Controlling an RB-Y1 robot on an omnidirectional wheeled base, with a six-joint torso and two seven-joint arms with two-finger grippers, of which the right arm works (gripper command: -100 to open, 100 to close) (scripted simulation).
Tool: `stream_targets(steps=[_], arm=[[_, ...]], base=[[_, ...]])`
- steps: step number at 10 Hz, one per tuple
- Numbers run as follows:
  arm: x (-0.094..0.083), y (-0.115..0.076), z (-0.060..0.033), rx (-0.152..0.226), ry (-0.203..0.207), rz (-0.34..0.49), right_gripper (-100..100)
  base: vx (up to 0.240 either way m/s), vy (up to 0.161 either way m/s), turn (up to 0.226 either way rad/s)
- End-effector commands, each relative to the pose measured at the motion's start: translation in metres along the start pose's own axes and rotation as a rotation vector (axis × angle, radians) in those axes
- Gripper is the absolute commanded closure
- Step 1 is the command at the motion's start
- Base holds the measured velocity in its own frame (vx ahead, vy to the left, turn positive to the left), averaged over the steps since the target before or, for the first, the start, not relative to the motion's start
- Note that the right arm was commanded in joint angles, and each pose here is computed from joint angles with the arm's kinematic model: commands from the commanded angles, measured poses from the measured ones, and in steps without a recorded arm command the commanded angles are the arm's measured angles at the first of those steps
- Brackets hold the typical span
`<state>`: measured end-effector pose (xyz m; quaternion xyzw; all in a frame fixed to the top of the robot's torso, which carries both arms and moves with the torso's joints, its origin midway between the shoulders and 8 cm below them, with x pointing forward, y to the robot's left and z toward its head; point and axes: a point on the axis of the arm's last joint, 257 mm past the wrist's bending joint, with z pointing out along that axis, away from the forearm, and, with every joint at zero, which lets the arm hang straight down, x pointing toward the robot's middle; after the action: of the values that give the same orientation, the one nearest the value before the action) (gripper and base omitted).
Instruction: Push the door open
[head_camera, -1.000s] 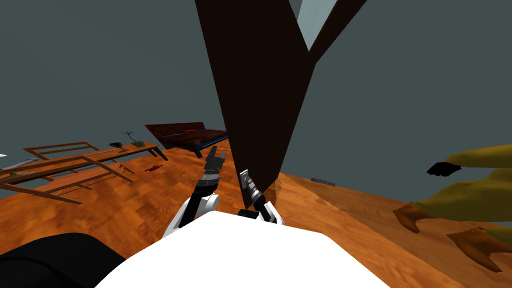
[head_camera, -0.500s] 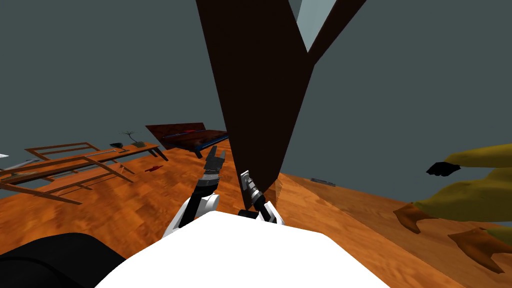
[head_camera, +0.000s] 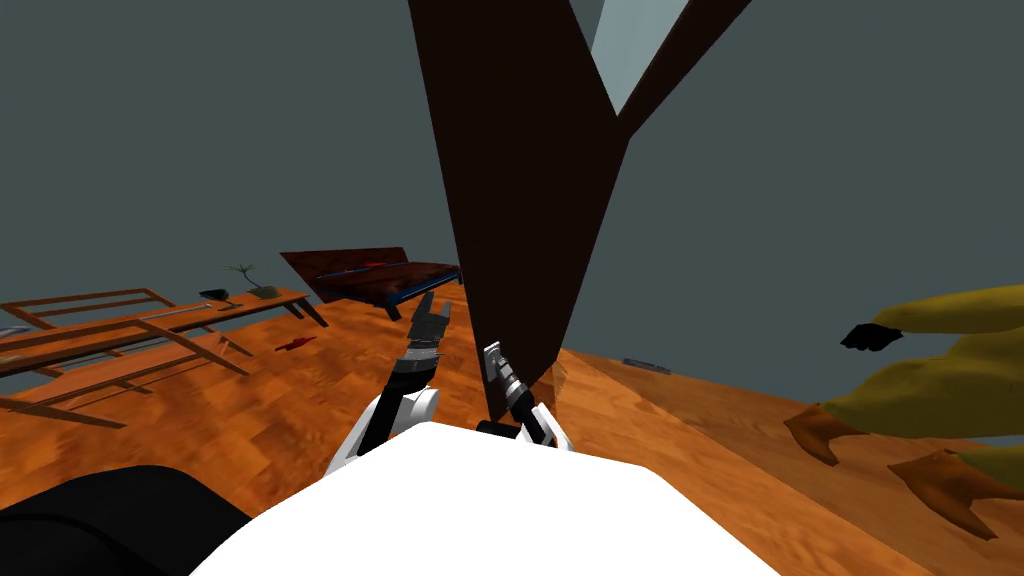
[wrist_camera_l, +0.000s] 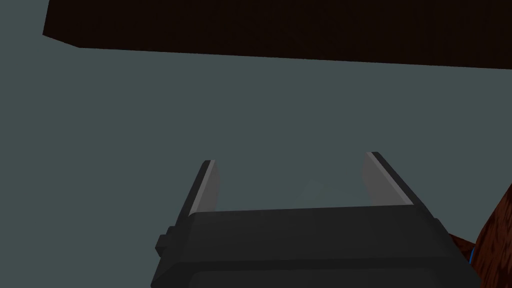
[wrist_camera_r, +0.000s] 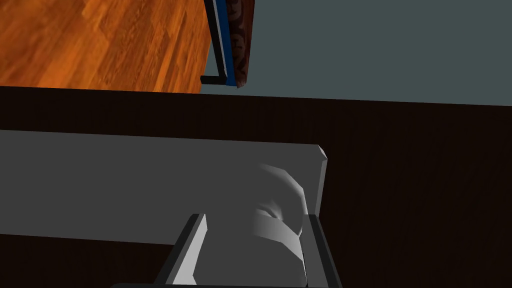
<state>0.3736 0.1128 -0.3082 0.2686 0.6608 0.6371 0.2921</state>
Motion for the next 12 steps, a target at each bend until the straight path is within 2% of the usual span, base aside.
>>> stream_targets(steps=[1, 5, 9, 10, 11, 12], arm=[[-0.009, -0.010, -0.0050, 0.019, -0.016, -0.008, 100], [-0.016, -0.009, -0.0046, 0.020, -0.036, -0.003, 100], [-0.015, 0.008, 0.0081, -0.009, -0.067, 0.036, 100], [-0.012, 0.003, 0.0047, 0.002, -0.058, 0.029, 100], [-0.027, -0.003, -0.0007, 0.013, -0.074, 0.012, 100], [-0.034, -0.006, -0.0033, 0.018, -0.082, 0.006, 100]], base=[[0.124, 0.143, -0.053], [0.087, 0.135, -0.115], [0.053, 0.183, -0.160], [0.022, 0.078, -0.027], [0.077, 0.123, -0.046], [0.094, 0.180, -0.106]])
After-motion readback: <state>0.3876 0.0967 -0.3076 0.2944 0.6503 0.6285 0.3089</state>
